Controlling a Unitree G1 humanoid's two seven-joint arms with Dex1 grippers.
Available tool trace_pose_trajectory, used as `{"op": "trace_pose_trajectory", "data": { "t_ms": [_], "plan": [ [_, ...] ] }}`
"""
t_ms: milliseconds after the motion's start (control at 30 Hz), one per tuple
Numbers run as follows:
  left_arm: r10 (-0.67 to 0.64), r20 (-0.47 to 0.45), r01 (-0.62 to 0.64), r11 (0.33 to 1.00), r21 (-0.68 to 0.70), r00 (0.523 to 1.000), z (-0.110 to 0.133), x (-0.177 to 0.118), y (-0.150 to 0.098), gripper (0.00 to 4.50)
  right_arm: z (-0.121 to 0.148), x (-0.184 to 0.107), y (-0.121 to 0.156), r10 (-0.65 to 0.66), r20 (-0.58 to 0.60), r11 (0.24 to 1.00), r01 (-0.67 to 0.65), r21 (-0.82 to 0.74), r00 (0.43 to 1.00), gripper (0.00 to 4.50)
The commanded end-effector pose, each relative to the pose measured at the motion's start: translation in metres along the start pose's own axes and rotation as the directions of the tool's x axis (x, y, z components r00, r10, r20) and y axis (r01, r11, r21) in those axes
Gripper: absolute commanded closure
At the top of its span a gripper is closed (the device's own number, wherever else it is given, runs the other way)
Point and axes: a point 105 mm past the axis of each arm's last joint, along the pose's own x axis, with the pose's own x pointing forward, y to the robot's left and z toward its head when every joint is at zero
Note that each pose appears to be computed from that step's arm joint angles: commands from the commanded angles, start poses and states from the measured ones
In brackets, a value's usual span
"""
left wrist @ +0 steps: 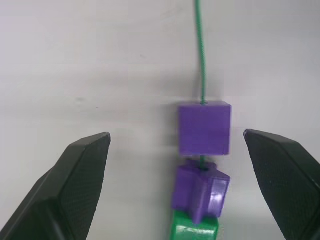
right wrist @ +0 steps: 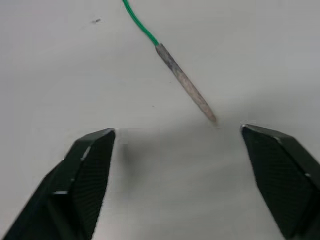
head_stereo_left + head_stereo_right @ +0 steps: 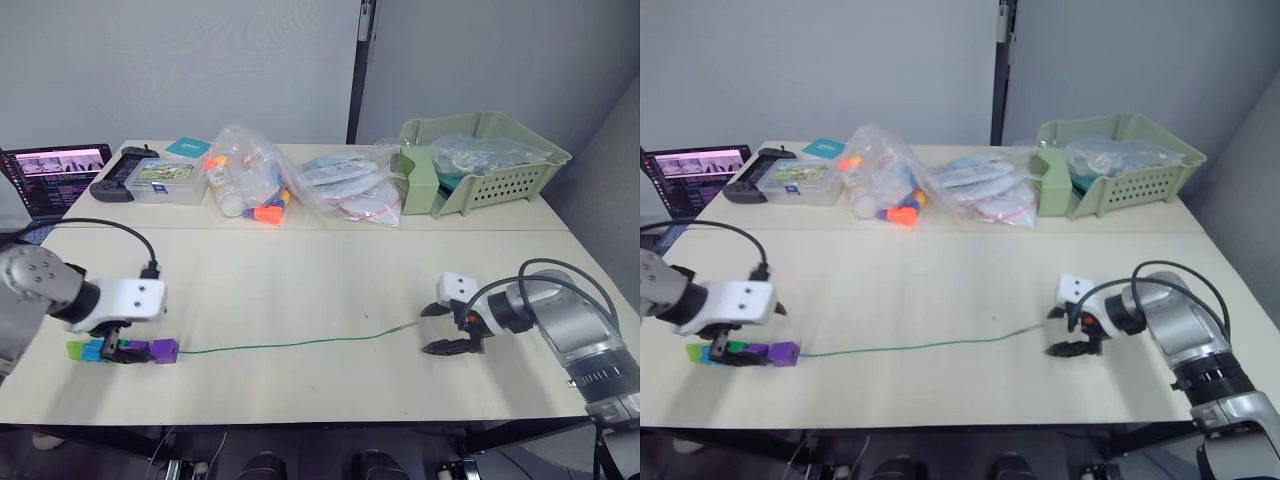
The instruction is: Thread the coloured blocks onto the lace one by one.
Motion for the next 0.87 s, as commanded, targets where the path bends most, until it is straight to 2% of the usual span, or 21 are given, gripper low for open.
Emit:
{"op": "trace_pose_trajectory", "data": {
  "t_ms": [33, 100, 167, 267, 367, 467, 667, 800, 867],
  "plan": [
    [0.140, 0.143, -0.122, 0.985, -0.123, 0.980, -0.001, -0.019, 0.007, 0.00, 0.015, -0.023, -0.010, -0.047, 0.121, 0.999, 0.044, 0.032, 0.992, 0.04],
    [0.171, 0.204, -0.132, 0.973, -0.190, 0.964, -0.006, -0.023, 0.000, 0.00, 0.015, -0.029, -0.013, -0.065, 0.156, 0.997, 0.059, 0.043, 0.986, 0.04],
    [0.272, 0.271, -0.190, 0.937, -0.292, 0.923, -0.020, -0.034, -0.010, 0.00, 0.014, -0.040, -0.021, -0.113, 0.229, 0.993, 0.100, 0.068, 0.967, 0.04],
    [0.472, 0.265, -0.336, 0.839, -0.428, 0.841, -0.042, -0.055, -0.009, 0.00, 0.011, -0.048, -0.031, -0.173, 0.326, 0.983, 0.144, 0.112, 0.929, 0.04],
    [0.607, 0.264, -0.408, 0.738, -0.537, 0.750, -0.055, -0.074, -0.016, 0.00, 0.006, -0.056, -0.044, -0.253, 0.405, 0.963, 0.190, 0.190, 0.878, 0.04],
    [0.676, 0.182, -0.479, 0.661, -0.578, 0.714, -0.071, -0.074, -0.033, 0.00, -0.004, -0.065, -0.055, -0.333, 0.431, 0.937, 0.244, 0.250, 0.839, 0.04],
    [0.820, 0.077, -0.567, 0.456, -0.686, 0.567, -0.086, -0.071, -0.055, 0.00, -0.015, -0.070, -0.065, -0.414, 0.438, 0.903, 0.302, 0.305, 0.798, 0.04],
    [0.839, 0.012, -0.572, 0.382, -0.726, 0.544, -0.099, -0.066, -0.069, 0.00, -0.021, -0.065, -0.066, -0.426, 0.428, 0.897, 0.309, 0.316, 0.797, 0.04],
    [0.815, -0.015, -0.562, 0.386, -0.732, 0.579, -0.105, -0.060, -0.077, 0.00, -0.021, -0.064, -0.066, -0.428, 0.434, 0.896, 0.308, 0.321, 0.793, 0.04]
  ]
}}
